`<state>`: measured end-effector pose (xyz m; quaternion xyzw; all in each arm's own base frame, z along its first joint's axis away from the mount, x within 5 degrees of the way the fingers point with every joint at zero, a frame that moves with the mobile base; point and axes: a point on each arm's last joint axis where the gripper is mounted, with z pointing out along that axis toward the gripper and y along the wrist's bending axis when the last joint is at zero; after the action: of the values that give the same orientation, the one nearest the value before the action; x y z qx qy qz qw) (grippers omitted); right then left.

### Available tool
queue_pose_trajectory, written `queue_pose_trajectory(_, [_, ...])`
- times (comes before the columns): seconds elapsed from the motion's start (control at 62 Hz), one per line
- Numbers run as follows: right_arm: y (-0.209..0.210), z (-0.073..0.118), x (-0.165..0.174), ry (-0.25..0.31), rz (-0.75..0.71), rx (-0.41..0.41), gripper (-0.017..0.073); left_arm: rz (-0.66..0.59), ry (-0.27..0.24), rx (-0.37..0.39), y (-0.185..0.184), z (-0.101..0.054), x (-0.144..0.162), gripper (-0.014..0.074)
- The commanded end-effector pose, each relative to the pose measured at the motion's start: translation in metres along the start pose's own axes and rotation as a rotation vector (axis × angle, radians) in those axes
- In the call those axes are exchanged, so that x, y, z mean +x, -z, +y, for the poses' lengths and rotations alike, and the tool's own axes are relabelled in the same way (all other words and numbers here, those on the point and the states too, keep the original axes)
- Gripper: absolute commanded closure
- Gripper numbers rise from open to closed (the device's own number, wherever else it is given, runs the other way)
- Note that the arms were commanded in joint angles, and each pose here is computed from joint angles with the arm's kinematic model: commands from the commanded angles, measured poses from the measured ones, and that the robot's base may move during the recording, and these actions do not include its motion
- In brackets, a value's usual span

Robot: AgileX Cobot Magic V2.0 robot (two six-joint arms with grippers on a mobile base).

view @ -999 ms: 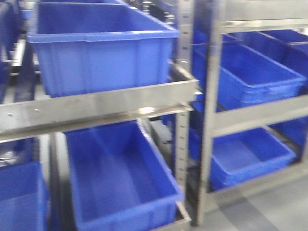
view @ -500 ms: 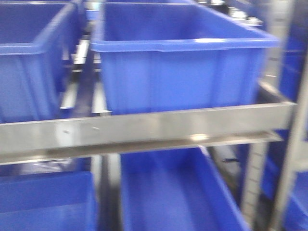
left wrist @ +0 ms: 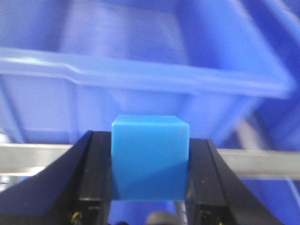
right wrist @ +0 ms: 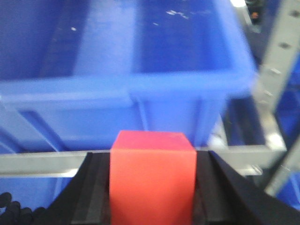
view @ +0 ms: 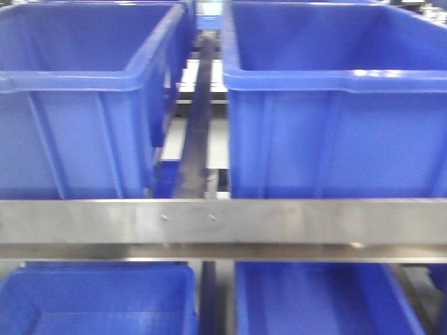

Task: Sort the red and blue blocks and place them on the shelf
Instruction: 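Turn the base toward the shelf of blue bins, then move both held cubes over two adjacent blue bins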

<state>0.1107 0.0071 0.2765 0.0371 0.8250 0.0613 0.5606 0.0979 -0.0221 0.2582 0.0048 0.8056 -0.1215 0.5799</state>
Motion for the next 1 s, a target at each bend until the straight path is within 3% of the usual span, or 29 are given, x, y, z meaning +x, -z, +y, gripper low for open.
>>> queue_pose_trajectory(0.0, [0.0036, 0.0017, -0.0172, 0.02, -0.118, -0.008, 0.0493, -0.105, -0.001, 0.045, 0.0024, -0.0056, -0.0168, 0.047])
queue_pose_trajectory(0.983, [0.0036, 0.0017, -0.0172, 0.02, -0.118, -0.008, 0.0493, -0.105, -0.001, 0.045, 0.0024, -0.0056, -0.0168, 0.0469])
